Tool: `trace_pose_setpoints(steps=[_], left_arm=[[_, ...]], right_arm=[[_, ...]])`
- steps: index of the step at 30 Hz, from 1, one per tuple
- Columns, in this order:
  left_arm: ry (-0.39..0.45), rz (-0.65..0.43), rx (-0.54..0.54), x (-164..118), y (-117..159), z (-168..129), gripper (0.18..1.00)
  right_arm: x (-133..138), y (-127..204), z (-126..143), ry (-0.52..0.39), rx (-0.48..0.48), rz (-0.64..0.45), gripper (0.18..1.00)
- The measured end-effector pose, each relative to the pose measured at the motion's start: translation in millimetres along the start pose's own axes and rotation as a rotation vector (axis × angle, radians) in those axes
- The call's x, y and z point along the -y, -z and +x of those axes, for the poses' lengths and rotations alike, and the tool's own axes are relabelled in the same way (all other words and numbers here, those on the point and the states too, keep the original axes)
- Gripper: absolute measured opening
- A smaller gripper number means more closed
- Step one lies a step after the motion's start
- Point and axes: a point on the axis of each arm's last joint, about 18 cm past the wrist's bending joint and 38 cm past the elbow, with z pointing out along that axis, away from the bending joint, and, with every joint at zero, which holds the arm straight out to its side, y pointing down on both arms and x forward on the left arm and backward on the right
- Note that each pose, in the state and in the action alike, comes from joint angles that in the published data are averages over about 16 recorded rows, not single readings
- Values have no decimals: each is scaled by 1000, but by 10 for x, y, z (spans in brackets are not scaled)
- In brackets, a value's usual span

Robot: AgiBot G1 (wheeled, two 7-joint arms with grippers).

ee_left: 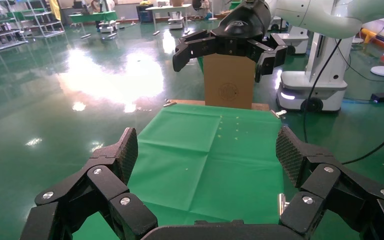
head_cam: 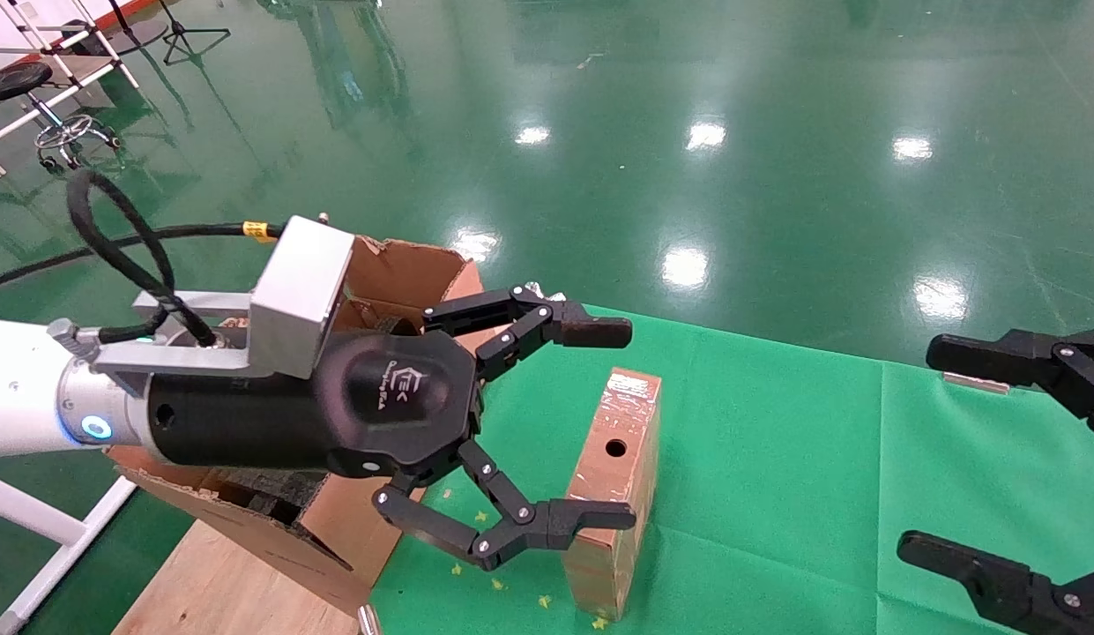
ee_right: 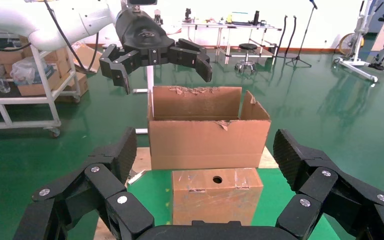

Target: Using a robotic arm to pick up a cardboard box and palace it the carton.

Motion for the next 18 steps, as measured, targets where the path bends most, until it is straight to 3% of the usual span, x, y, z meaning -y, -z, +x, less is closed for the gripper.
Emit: trace_pose_setpoints(steps=[18], left_arm=[[8, -18, 15, -32, 13, -20, 1000]], right_arm=[[0, 0, 0, 0, 0, 0, 1001]])
